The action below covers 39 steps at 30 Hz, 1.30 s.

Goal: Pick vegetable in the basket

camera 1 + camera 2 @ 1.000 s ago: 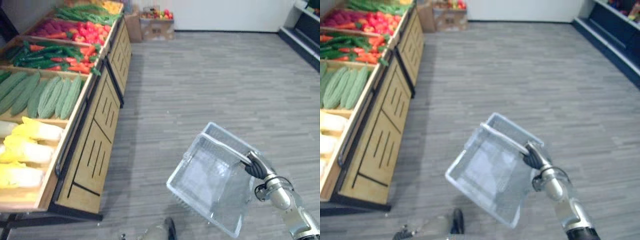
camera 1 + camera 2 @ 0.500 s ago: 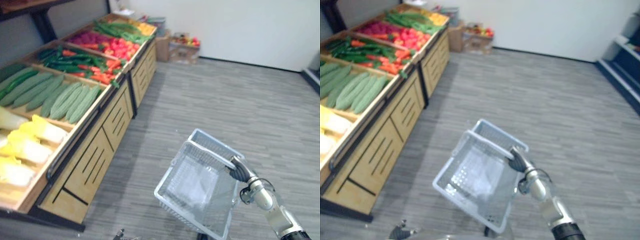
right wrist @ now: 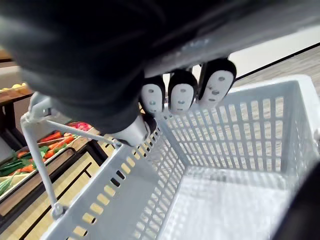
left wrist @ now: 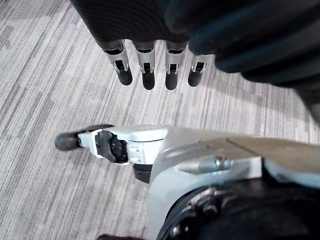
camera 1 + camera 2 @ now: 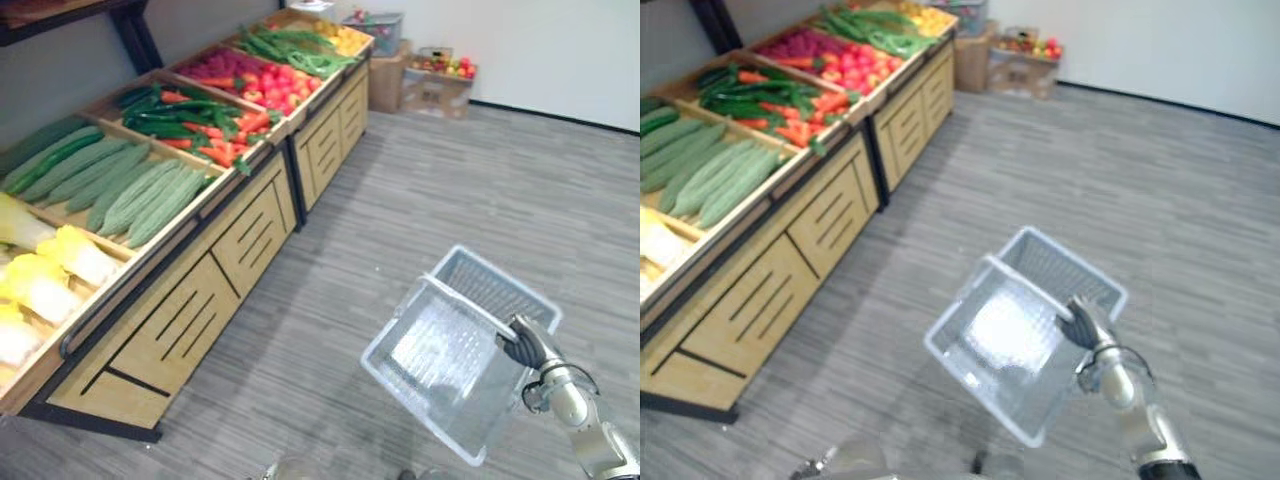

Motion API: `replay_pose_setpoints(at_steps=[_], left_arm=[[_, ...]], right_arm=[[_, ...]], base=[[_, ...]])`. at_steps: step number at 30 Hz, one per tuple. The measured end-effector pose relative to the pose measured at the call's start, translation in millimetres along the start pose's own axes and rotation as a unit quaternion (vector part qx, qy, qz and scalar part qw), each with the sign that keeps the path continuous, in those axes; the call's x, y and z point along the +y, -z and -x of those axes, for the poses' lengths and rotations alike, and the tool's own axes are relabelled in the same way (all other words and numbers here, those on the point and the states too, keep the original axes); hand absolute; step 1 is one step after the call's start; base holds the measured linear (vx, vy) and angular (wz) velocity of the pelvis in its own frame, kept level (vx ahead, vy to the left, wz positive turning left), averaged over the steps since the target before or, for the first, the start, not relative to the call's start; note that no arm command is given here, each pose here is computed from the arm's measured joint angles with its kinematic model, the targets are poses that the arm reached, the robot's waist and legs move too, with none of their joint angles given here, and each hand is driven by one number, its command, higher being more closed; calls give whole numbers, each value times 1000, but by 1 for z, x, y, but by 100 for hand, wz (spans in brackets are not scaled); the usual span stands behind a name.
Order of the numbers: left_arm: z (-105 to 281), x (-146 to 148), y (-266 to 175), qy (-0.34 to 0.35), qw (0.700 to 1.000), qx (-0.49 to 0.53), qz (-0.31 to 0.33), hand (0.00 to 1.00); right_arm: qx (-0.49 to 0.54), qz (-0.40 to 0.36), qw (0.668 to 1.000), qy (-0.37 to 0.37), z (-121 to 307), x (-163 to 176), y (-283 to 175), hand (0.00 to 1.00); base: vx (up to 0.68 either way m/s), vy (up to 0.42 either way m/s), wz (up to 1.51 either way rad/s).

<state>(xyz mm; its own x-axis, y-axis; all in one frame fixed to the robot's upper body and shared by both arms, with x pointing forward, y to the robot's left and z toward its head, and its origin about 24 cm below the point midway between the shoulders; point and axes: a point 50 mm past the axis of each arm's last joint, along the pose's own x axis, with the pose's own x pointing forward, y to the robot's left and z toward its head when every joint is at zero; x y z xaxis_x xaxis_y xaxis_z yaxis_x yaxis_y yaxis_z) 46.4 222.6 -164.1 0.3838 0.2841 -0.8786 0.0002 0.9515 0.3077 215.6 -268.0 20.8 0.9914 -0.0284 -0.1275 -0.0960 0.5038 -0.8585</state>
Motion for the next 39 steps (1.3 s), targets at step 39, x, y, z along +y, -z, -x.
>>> replay_pose_setpoints(at_steps=[39], left_arm=[[-5,18,-24,-54,997,-34,38,0]], right_arm=[[459,-317,830,20,99,120,113,100]], base=[[196,68,78]])
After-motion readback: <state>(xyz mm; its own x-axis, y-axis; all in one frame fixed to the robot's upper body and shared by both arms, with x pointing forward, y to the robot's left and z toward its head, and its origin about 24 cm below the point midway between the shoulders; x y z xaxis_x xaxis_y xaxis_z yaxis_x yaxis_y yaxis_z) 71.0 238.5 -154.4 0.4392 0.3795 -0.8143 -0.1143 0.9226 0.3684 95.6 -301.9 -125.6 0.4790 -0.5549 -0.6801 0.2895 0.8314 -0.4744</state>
